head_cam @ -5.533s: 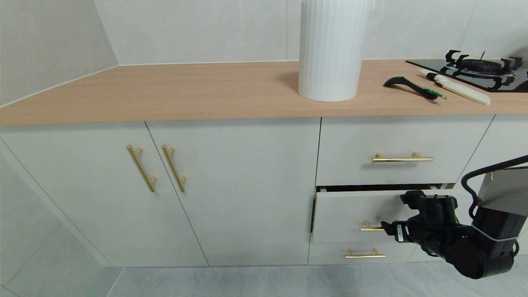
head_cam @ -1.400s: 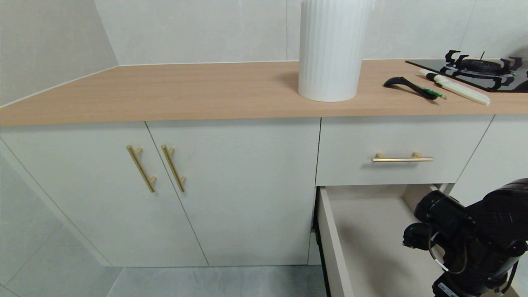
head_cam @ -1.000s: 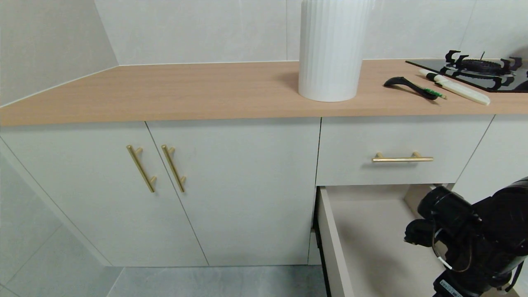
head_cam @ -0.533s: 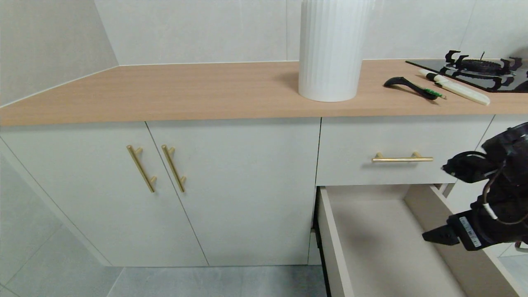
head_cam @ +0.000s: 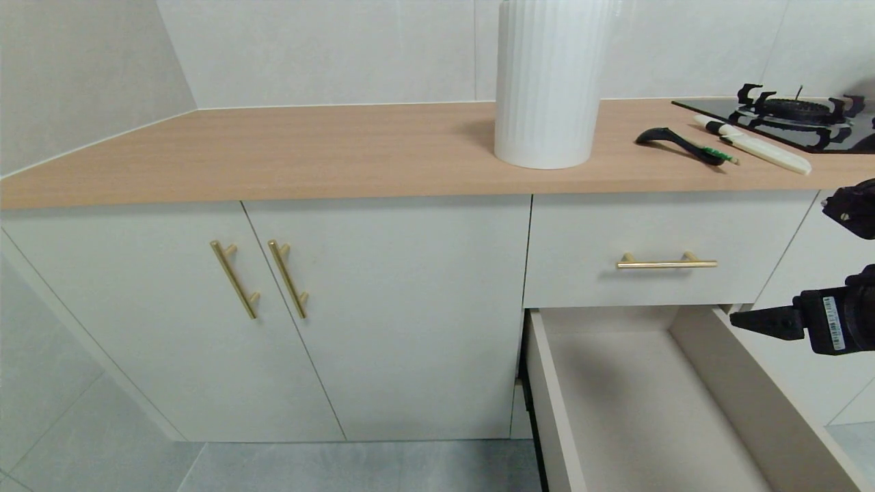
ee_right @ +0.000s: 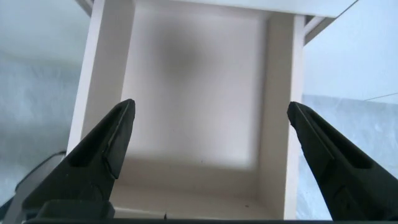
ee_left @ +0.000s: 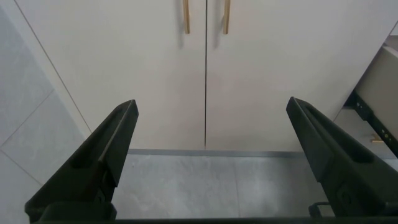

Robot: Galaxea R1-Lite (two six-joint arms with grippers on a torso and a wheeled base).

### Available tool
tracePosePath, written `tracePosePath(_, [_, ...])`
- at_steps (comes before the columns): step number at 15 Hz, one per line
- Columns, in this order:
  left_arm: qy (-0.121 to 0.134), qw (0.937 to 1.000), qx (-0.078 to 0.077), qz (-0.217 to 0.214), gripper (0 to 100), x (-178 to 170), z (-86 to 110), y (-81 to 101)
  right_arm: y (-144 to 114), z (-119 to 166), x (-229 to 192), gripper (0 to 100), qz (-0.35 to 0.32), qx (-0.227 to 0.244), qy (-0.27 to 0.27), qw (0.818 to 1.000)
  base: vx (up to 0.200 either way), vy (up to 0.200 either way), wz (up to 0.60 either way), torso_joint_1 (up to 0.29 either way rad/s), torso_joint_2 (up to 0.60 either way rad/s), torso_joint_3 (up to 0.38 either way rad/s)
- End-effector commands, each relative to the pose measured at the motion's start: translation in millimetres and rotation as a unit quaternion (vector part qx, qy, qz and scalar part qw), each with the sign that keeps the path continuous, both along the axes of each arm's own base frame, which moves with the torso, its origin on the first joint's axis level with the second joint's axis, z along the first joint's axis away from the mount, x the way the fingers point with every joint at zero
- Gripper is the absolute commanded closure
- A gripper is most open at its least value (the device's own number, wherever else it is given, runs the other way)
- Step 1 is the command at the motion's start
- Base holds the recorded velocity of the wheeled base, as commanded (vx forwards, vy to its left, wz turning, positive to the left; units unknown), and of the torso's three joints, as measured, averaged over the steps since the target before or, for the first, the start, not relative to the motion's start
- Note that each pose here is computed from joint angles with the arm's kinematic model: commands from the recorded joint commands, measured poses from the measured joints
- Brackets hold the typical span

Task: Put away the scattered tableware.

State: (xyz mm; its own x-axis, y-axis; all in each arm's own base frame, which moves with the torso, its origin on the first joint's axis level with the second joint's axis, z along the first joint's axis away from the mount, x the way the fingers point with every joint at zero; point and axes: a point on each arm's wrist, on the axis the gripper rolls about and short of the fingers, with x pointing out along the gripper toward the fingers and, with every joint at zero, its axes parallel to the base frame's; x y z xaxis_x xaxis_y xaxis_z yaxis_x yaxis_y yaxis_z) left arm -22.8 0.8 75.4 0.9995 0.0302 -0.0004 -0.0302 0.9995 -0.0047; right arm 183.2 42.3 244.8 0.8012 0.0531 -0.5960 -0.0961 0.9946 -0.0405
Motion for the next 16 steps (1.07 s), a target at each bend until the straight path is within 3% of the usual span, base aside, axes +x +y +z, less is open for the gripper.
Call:
tracePosePath(1, [0.001, 1.0000, 0.000, 0.000, 0, 0, 0.1, 0.0, -1, 0, -2, 0, -0.003, 0.000, -0.003, 1.000, 0.000, 0.000, 0.00, 0.000, 0.00, 0.000])
tracePosePath(7, [0.001, 1.0000, -0.001, 0.000, 0, 0, 0.1, 0.0, -2, 1, -4, 0, -0.004, -0.001, -0.006, 1.000, 0.000, 0.000, 0.00, 0.005, -0.02, -0.014])
tracePosePath(13, [0.001, 1.0000, -0.001, 0.000, 0, 0, 0.1, 0.0, -2, 1, -4, 0, -0.003, -0.002, -0.006, 1.000, 0.000, 0.000, 0.00, 0.094, -0.37, -0.287])
tracePosePath(16, [0.001, 1.0000, 0.000, 0.000, 0, 0, 0.1, 0.0, -8, 26, 20, 0, -0.031, 0.008, -0.046, 0.998, 0.000, 0.000, 0.00, 0.144, -0.49, -0.308])
